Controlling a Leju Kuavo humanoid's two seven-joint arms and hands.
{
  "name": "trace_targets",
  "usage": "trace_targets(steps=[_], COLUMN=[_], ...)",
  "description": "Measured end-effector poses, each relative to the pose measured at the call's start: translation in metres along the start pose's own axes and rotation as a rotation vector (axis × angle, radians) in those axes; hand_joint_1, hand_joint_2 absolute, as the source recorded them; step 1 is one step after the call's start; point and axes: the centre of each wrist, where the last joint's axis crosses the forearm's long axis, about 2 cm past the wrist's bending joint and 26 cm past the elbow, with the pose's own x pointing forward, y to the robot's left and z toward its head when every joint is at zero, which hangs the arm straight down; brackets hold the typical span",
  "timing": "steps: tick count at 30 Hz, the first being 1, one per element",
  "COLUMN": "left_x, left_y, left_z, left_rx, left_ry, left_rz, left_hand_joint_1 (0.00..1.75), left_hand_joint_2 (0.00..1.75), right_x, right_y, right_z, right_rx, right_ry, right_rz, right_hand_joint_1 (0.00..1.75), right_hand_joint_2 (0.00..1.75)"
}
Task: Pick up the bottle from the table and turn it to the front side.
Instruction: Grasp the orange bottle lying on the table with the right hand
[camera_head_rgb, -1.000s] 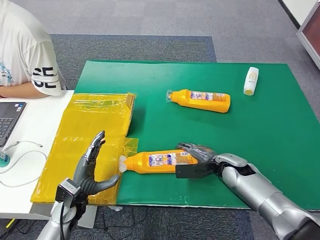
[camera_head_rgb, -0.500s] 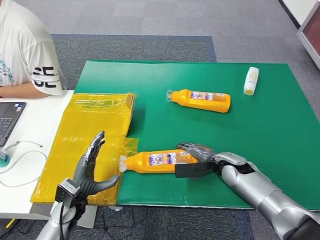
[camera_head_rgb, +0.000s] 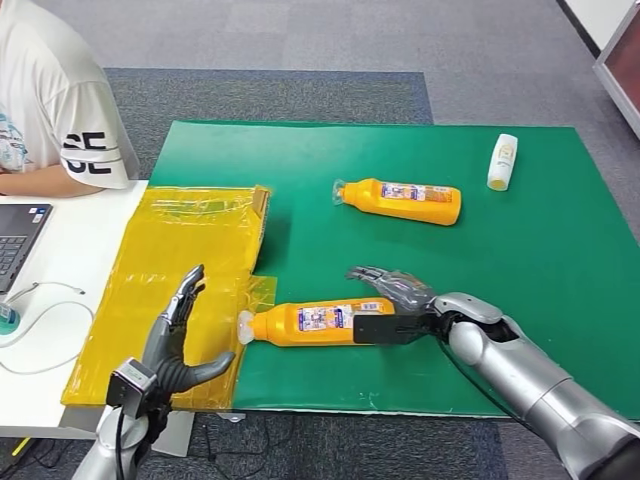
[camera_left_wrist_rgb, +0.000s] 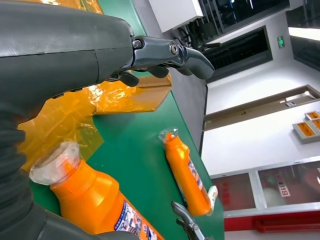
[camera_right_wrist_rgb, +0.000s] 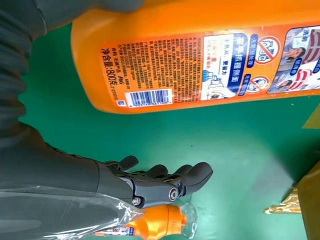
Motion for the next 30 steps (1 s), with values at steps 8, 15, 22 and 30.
trace_targets(steps=[8,15,22,30], left_x=[0.000,0.000,-0.002,-0.003], left_y=[0.002,0.002,0.001,0.000], left_z=[-0.003,-0.013,-0.015,-0.016], left_rx=[-0.001,-0.008,-0.013,-0.016], left_ry=[-0.004,-0.017,-0.012,-0.009], left_rz=[-0.001,0.003,0.007,0.010], left_hand_joint_1=[0.00,0.00,0.00,0.00], left_hand_joint_2=[1.75,1.75,1.75,1.75], right_x=[0.004,0.023,0.032,0.038], right_y=[0.003,0.021,0.031,0.038], right_z=[-0.004,-0.028,-0.039,-0.048], right_rx=[0.032,0.093,0.116,0.117], right_ry=[-0.019,-0.064,-0.088,-0.088], right_rz=[0.004,-0.001,-0.008,-0.005], right_hand_joint_1=[0.00,0.00,0.00,0.00], right_hand_joint_2=[1.75,1.75,1.75,1.75])
